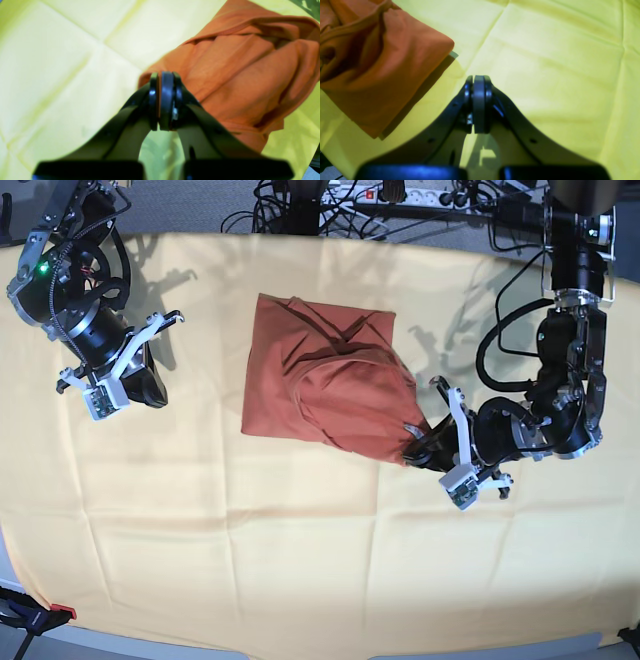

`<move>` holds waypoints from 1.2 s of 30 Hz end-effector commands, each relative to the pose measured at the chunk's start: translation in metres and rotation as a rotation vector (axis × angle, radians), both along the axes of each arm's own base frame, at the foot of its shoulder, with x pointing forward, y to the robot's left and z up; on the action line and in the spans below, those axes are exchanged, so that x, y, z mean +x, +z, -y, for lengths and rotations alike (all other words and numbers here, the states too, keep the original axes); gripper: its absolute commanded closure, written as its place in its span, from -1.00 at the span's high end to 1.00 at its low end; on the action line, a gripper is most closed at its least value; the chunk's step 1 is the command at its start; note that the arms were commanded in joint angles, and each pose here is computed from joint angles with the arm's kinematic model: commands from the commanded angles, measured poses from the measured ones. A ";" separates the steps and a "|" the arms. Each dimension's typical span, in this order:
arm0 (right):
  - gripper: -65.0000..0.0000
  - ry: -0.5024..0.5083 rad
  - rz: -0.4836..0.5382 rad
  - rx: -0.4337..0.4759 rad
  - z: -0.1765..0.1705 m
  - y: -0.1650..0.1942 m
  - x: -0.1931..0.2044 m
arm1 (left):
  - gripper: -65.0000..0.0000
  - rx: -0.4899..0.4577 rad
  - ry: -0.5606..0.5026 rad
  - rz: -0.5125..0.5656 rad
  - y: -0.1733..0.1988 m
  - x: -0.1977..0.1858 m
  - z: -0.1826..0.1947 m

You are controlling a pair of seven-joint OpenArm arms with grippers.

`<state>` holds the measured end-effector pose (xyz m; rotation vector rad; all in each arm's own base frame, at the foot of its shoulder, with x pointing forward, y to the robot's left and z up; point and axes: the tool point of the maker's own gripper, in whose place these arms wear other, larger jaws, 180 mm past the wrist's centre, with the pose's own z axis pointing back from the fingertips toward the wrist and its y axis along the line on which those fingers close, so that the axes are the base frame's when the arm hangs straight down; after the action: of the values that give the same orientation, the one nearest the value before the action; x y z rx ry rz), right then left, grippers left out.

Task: Fold the T-shirt properly
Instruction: 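Grasp the bundle edge with the left gripper and pull it to square the shape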

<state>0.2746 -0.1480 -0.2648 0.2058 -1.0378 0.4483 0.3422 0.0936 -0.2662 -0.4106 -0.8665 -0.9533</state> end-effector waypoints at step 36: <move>-1.00 0.027 0.060 0.036 -0.007 0.016 0.004 | 0.01 -0.065 -0.184 -0.292 -0.029 -0.105 0.020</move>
<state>0.2746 -0.1444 -0.2631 0.2247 -1.0456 0.4504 0.2308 0.0761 -0.3090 -0.6658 -0.5501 -0.9922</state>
